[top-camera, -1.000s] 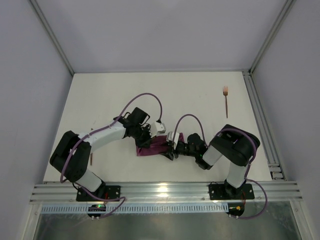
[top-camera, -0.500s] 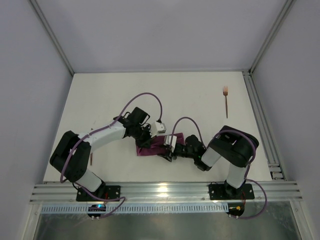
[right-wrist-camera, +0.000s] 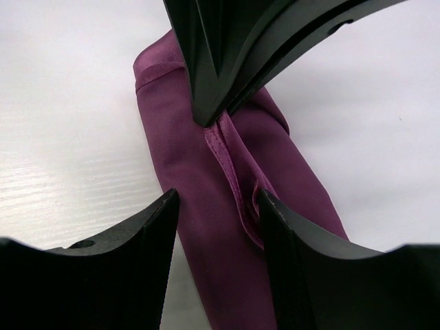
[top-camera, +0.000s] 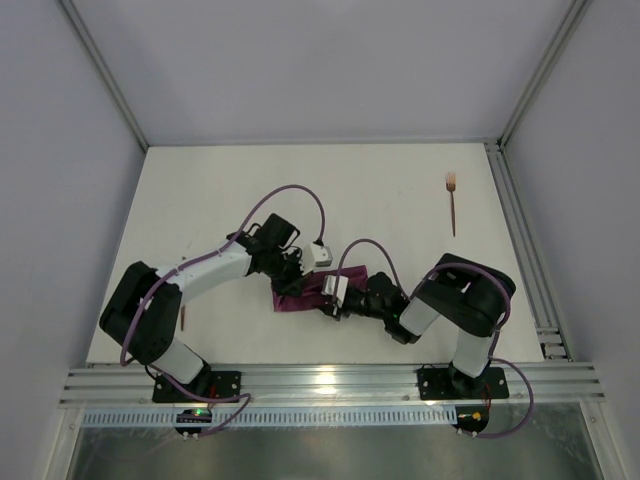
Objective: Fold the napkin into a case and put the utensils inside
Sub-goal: Stuff the top corner of the smaller-rectangle-folded napkin at the center of the board.
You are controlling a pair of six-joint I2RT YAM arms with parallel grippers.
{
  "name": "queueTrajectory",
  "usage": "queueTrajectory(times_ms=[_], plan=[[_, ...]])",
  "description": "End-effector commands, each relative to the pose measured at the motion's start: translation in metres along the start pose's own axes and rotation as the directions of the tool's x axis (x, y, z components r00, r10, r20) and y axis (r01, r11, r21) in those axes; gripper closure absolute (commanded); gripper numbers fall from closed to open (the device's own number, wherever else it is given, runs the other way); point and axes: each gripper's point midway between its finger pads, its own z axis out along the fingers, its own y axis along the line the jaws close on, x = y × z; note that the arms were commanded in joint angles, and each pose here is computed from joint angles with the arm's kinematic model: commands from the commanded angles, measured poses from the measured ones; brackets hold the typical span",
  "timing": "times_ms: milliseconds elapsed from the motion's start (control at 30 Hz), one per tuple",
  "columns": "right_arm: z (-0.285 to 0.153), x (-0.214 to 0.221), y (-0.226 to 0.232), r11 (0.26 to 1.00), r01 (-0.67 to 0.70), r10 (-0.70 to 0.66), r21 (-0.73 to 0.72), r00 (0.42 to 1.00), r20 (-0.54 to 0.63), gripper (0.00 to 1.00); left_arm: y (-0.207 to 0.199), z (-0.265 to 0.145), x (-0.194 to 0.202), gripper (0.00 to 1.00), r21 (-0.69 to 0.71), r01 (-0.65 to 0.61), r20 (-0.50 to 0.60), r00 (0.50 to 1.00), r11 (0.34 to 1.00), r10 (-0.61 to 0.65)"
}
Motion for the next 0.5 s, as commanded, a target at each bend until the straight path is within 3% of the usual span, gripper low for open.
queueTrajectory(times_ms=[0, 167, 467], plan=[[0.007, -0.075, -0.04, 0.976, 0.119, -0.16, 0.18, 0.958, 0.238, 0.46, -0.001, -0.006, -0.015, 1.0, 0.021, -0.033, 0.045, 0.998, 0.999, 0.032], [0.013, -0.082, -0.039, 0.977, 0.091, -0.145, 0.195, 0.948, 0.285, 0.46, -0.005, -0.003, -0.012, 1.0, 0.042, -0.027, 0.043, 0.999, 0.999, 0.025], [0.03, -0.072, -0.032, 0.987, 0.081, -0.114, 0.141, 0.963, 0.245, 0.47, -0.006, -0.004, -0.012, 1.0, 0.044, -0.03, 0.046, 0.999, 0.999, 0.028]])
